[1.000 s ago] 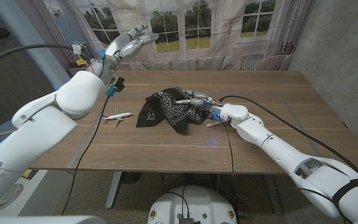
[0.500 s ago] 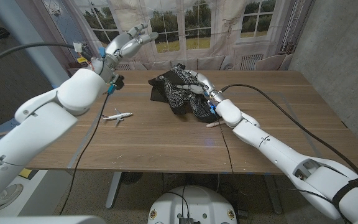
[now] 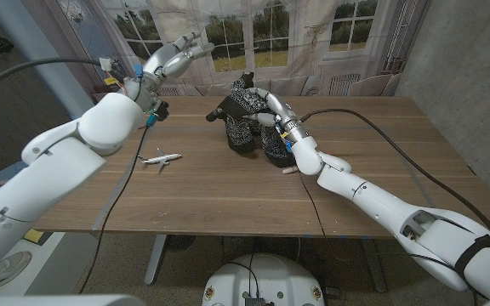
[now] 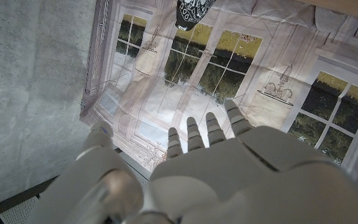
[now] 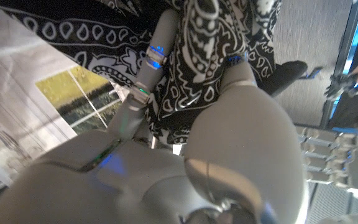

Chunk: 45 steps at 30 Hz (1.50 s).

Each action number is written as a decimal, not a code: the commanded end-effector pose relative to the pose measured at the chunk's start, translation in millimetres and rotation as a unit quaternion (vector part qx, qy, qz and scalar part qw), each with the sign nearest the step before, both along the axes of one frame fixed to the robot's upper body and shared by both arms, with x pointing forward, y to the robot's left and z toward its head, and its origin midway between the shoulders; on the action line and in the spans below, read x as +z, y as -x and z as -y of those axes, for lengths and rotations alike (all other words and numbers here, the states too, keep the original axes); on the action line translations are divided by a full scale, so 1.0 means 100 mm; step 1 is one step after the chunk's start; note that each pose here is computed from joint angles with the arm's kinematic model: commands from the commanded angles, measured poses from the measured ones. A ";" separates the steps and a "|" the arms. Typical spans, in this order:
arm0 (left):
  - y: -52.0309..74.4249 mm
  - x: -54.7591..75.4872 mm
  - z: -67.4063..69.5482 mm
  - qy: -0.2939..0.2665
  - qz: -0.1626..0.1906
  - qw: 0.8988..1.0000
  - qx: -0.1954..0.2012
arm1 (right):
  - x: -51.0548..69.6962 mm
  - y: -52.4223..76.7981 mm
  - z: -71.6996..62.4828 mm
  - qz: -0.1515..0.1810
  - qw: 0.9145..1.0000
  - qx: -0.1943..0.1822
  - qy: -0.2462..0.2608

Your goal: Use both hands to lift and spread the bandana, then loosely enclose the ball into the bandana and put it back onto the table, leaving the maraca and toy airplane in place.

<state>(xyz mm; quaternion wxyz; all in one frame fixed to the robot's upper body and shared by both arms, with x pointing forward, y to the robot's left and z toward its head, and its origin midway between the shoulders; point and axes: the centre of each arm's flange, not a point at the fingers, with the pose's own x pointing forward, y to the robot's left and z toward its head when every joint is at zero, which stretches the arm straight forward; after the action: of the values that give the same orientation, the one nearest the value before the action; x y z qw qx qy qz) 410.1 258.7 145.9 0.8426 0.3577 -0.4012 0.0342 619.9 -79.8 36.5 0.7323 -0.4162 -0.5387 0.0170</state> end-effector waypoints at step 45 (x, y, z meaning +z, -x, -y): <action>0.26 -0.15 0.09 0.003 0.012 1.000 0.003 | -0.82 0.35 -0.23 0.218 0.887 0.034 0.405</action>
<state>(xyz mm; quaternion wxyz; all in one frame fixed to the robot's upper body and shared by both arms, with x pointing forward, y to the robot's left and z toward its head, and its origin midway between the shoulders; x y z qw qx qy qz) 389.5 252.0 134.6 0.8392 0.3573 -0.4081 0.0397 586.3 -62.7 -33.6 0.4055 -0.5947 -0.6854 0.1099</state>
